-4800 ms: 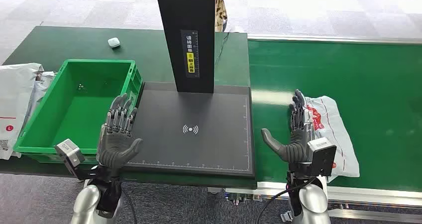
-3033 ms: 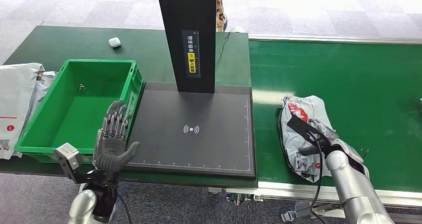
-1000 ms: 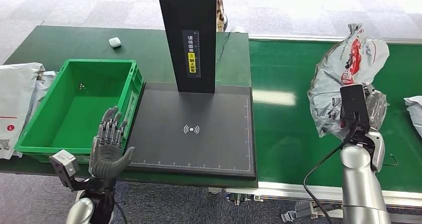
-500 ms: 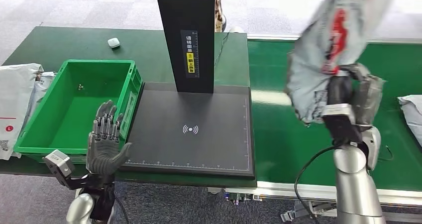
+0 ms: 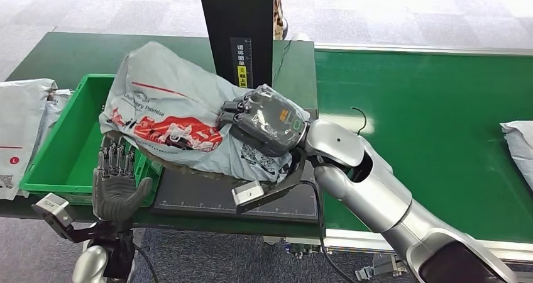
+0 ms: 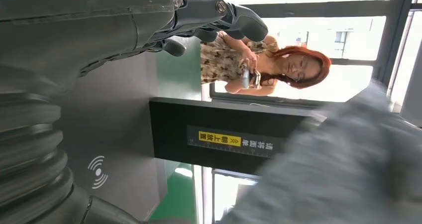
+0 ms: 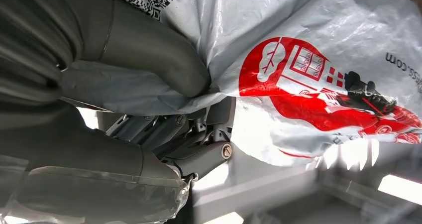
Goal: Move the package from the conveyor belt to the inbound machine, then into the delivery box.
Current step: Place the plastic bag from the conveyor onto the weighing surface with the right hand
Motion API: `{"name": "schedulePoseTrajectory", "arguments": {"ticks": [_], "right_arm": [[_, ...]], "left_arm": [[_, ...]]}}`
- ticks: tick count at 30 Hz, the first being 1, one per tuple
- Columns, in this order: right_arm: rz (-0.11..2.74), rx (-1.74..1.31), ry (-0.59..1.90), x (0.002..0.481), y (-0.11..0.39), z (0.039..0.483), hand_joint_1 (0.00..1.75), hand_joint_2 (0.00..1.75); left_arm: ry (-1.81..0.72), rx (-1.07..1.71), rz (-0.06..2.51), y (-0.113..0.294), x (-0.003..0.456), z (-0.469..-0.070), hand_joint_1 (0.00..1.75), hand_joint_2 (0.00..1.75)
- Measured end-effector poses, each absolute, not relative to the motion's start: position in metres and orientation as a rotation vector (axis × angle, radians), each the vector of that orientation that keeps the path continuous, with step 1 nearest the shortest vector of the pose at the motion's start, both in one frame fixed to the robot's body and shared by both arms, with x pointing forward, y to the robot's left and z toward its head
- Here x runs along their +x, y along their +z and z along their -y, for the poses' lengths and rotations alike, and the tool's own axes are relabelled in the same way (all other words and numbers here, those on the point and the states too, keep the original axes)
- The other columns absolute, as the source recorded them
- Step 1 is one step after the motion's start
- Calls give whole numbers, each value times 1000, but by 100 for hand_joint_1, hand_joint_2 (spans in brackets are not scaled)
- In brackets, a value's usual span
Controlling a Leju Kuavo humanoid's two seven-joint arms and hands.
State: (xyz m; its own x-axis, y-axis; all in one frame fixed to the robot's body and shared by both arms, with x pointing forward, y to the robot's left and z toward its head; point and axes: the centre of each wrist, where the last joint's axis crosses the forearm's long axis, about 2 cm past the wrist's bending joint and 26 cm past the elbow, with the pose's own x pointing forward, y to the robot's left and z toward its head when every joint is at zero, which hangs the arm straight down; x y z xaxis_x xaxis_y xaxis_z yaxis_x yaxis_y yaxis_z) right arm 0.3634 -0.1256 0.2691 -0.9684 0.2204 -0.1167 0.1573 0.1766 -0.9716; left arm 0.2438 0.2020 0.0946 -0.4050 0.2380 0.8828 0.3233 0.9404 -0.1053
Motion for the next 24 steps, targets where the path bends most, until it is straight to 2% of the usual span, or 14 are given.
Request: {"name": "schedulePoseTrajectory", "arguments": {"ticks": [6,10,15,24], "right_arm": [[2206,-291,2086,364,257,120,175,175],[1802,-171,2228,374,242,122,175,175],[1388,-225,2306,391,212,139,175,175],[1149,-376,2327,403,196,156,175,175]], "left_arm": [[-95,-394,2000,93,241,-204,0,175],[-94,-385,1996,92,240,-207,0,175],[-91,-366,1990,91,240,-209,0,175],[-84,-345,1981,91,239,-209,0,175]]}}
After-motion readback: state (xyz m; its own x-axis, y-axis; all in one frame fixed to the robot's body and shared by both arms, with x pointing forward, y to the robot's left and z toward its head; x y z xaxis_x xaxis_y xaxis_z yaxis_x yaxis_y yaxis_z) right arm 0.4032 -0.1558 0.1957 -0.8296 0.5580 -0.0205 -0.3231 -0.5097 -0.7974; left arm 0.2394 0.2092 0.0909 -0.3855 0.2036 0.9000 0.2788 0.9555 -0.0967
